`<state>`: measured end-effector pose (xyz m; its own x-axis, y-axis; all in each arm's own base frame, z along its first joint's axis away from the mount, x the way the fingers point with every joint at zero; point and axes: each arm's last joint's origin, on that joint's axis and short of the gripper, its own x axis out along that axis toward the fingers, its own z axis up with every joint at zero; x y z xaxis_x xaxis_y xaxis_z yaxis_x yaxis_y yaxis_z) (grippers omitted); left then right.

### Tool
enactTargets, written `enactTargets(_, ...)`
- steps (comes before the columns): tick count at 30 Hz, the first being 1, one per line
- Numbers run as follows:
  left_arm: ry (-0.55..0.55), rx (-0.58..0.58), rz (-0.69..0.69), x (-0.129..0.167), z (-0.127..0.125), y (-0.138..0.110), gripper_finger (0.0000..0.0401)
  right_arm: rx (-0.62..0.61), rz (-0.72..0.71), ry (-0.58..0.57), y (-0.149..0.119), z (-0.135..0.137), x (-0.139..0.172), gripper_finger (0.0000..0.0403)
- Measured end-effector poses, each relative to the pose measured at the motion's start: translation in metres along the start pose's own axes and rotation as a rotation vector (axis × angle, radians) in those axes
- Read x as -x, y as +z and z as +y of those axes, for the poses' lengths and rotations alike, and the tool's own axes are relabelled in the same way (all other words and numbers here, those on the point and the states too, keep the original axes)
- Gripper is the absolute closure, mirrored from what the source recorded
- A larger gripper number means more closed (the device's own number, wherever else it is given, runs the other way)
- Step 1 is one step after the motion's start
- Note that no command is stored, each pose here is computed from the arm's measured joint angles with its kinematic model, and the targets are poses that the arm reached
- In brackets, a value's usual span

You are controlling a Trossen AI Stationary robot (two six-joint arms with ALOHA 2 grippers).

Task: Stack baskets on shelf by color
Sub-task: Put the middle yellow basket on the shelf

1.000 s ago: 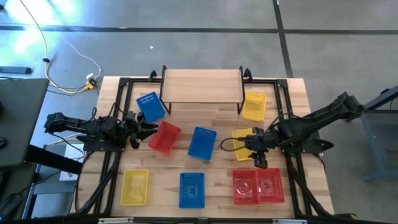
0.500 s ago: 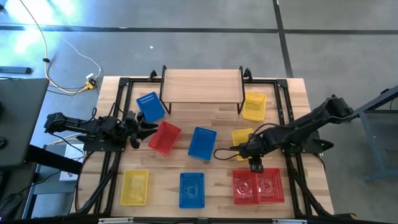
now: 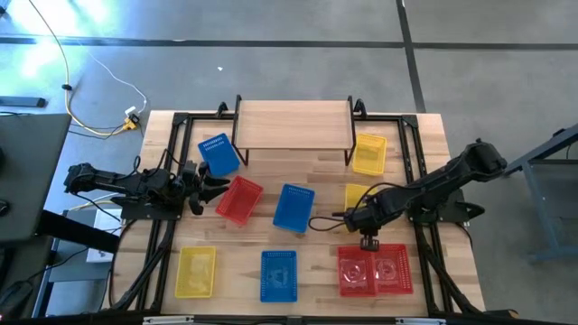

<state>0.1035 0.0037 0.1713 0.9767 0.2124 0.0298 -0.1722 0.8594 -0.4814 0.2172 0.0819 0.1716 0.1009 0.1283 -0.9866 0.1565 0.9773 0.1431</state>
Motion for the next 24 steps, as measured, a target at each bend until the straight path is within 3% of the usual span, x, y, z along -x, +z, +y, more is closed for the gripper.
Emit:
enactTargets(13,0.0,0.0,0.0,0.0,0.0,0.0,0.0268,-0.01,-0.252,0.111,0.036,0.022,0.066,0.0402)
enactTargets(24,0.0,0.0,0.0,0.0,0.0,0.0,0.0268,0.089,-0.55,0.011,0.072,0.016,0.136,0.0403)
